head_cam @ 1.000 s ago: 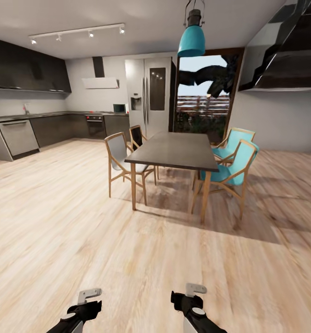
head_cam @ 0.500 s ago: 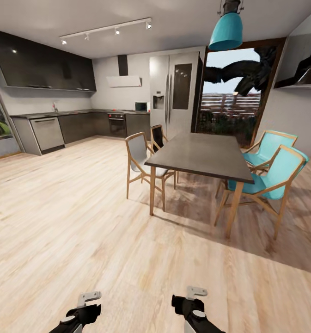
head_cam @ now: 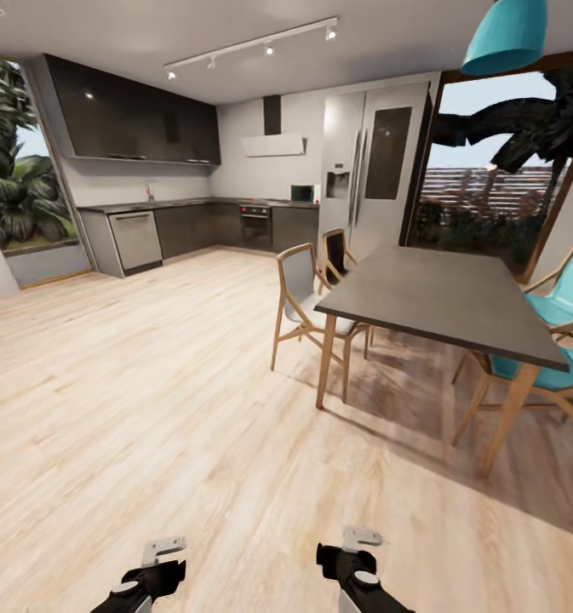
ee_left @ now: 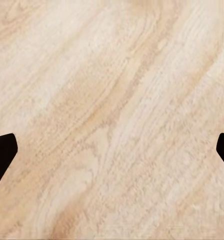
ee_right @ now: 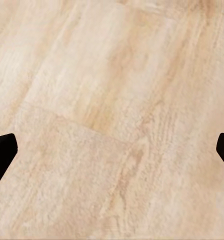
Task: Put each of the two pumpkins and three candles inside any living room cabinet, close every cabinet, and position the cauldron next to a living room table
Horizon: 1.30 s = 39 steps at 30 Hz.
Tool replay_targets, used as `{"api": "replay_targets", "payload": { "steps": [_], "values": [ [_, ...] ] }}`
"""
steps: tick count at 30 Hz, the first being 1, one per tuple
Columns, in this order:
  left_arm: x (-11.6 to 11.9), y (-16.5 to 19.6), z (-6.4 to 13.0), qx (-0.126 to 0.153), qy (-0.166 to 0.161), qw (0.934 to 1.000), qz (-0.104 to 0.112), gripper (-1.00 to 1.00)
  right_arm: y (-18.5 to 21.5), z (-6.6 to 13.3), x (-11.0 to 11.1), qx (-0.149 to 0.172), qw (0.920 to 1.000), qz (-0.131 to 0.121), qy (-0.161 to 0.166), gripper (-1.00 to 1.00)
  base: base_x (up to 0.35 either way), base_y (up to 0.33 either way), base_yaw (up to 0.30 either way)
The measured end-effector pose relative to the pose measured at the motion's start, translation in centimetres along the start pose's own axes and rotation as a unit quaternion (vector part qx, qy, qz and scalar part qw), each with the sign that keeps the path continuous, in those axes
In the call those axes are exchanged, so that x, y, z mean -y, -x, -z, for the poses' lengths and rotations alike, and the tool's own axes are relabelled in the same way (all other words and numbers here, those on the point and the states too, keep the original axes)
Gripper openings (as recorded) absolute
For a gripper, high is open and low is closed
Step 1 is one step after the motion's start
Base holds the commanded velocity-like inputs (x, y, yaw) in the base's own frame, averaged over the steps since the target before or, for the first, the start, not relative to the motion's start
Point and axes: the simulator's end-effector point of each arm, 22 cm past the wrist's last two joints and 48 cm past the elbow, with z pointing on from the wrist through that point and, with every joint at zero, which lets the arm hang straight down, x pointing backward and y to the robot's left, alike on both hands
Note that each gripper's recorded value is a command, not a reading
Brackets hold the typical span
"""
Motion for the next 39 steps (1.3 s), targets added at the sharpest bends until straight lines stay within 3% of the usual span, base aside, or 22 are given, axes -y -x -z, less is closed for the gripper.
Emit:
{"api": "replay_targets", "payload": {
  "steps": [12,33,39],
  "values": [
    [-0.2,-0.5,-0.2,-0.005,0.002,1.0,0.0,1.0,-0.5,-0.1,-0.4,-0.002,0.9998,0.018,0.005,1.0,0.234,0.212,0.255],
    [-0.9,-1.4,-0.6,-0.018,0.004,0.9998,0.001,1.0,-1.5,-0.5,-0.4,-0.013,0.9997,0.02,0.004,1.0,0.151,0.263,0.242],
    [-1.4,-1.8,-0.7,-0.023,0.008,0.9993,0.027,1.0,-1.9,-0.5,-0.4,-0.019,0.9996,0.021,0.005,1.0,0.209,0.145,0.236]
  ]
}}
